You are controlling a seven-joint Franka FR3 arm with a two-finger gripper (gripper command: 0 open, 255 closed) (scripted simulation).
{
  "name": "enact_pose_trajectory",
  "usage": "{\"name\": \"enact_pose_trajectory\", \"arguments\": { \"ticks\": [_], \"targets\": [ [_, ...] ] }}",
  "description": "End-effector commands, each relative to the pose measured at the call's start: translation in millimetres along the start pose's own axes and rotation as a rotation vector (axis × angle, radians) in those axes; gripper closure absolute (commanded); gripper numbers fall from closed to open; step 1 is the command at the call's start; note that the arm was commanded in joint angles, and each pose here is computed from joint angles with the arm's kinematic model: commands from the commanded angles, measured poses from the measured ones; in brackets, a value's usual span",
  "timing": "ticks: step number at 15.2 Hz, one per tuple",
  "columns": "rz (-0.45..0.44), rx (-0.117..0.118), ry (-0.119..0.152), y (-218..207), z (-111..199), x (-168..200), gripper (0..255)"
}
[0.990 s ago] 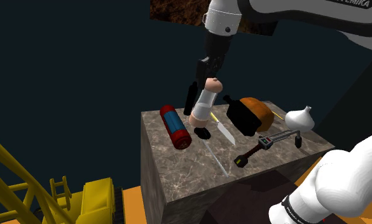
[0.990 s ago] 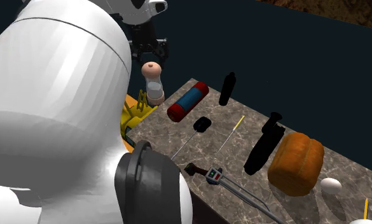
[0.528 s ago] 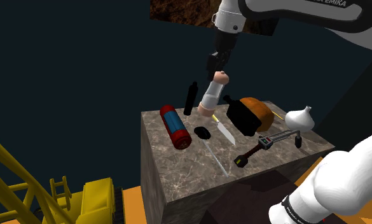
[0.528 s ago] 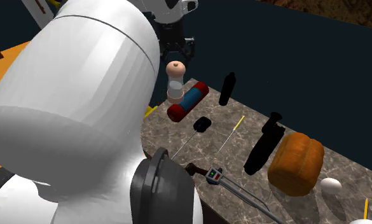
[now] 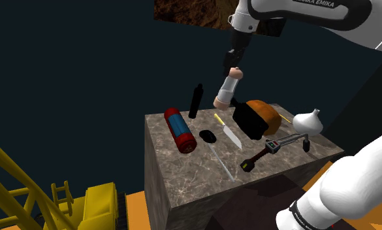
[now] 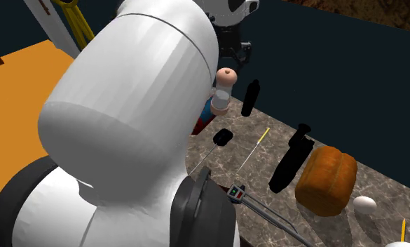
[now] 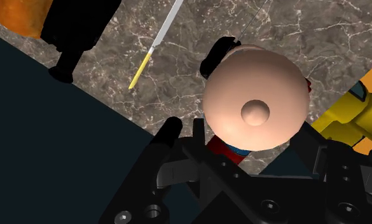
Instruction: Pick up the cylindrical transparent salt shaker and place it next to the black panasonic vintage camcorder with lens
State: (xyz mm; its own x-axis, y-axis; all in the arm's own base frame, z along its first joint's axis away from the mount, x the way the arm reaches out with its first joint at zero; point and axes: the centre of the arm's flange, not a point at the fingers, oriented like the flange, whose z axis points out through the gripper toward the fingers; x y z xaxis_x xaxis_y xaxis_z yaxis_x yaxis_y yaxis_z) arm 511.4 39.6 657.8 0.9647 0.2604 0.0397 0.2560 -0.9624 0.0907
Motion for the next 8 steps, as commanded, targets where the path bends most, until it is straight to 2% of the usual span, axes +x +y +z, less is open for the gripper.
{"name": "enact_pose_trajectory", "arguments": {
  "ticks": [1, 8],
  "targets": [
    [-0.001, -0.001, 0.000, 29.0, 2.0, 3.1, 255],
    [-0.001, -0.001, 0.000, 120.8, 10.1, 10.1, 255]
  ]
}}
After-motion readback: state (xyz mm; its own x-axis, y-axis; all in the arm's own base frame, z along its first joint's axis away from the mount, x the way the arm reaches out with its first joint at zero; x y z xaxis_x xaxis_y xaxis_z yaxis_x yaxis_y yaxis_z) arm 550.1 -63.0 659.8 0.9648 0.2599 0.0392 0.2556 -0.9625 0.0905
